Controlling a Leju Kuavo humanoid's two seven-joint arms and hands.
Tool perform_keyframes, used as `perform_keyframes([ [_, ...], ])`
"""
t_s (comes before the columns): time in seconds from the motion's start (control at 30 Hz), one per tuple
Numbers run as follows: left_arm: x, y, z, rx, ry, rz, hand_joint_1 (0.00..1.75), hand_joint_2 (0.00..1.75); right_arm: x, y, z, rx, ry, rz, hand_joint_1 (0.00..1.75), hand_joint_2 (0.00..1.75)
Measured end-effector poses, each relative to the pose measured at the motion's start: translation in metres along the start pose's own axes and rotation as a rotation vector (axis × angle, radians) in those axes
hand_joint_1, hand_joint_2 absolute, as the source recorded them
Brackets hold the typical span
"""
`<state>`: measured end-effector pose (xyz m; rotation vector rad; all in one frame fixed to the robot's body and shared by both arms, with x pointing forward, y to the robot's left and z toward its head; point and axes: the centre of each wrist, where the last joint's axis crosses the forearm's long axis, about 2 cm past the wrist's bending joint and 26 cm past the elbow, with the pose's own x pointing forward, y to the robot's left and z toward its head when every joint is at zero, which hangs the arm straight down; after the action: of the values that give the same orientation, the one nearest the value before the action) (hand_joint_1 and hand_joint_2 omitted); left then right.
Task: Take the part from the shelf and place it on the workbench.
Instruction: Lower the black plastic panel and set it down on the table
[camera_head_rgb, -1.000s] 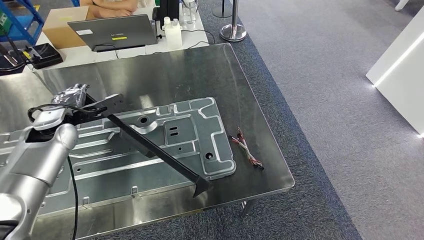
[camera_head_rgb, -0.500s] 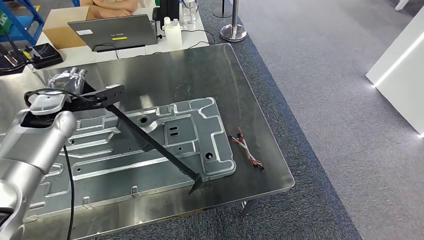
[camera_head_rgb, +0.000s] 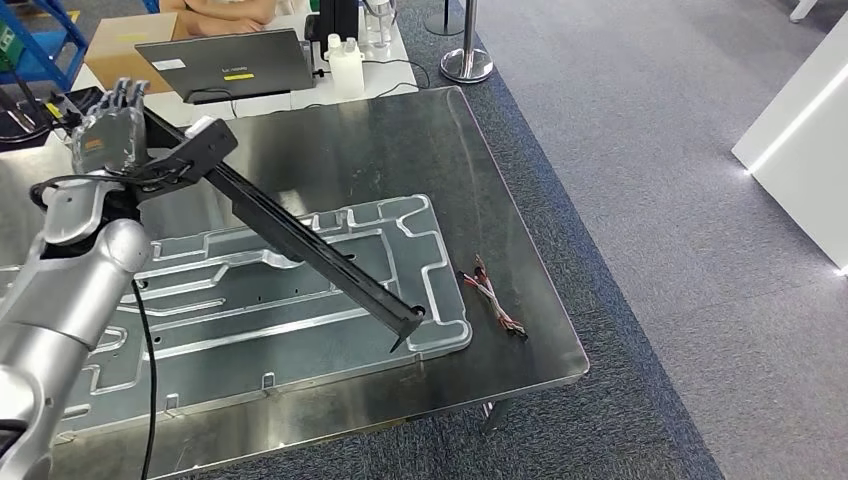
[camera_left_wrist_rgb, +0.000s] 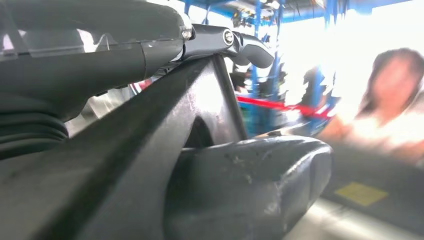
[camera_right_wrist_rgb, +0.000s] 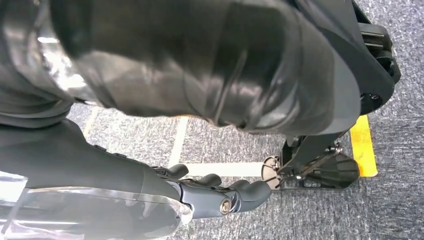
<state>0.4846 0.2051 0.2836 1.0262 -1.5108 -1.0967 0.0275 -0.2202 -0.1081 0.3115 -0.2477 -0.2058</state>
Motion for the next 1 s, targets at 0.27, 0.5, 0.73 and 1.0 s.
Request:
perform_keyframes([
  [0.27,-0.007,-0.016,0.009,-0.087,0.077,0.059,0.0,0.0,0.001,0.006,-0.001,0.005,0.008,-0.006,0.0,0.0],
  [0.5,-0.012,-0.019,0.012,-0.003,0.049,0.13,0.0,0.0,0.001,0.006,-0.001,0.006,0.0,-0.002,0.0,0.0],
  [0.73,-0.011,-0.009,0.006,-0.097,0.114,0.016,0.0,0.0,0.001,0.006,-0.001,0.008,-0.004,-0.002,0.0,0.0],
  [1.0,-0.009,0.033,-0.018,-0.462,0.261,-0.487,0.0,0.0,0.001,0.006,-0.001,0.026,0.026,0.009,0.0,0.0],
])
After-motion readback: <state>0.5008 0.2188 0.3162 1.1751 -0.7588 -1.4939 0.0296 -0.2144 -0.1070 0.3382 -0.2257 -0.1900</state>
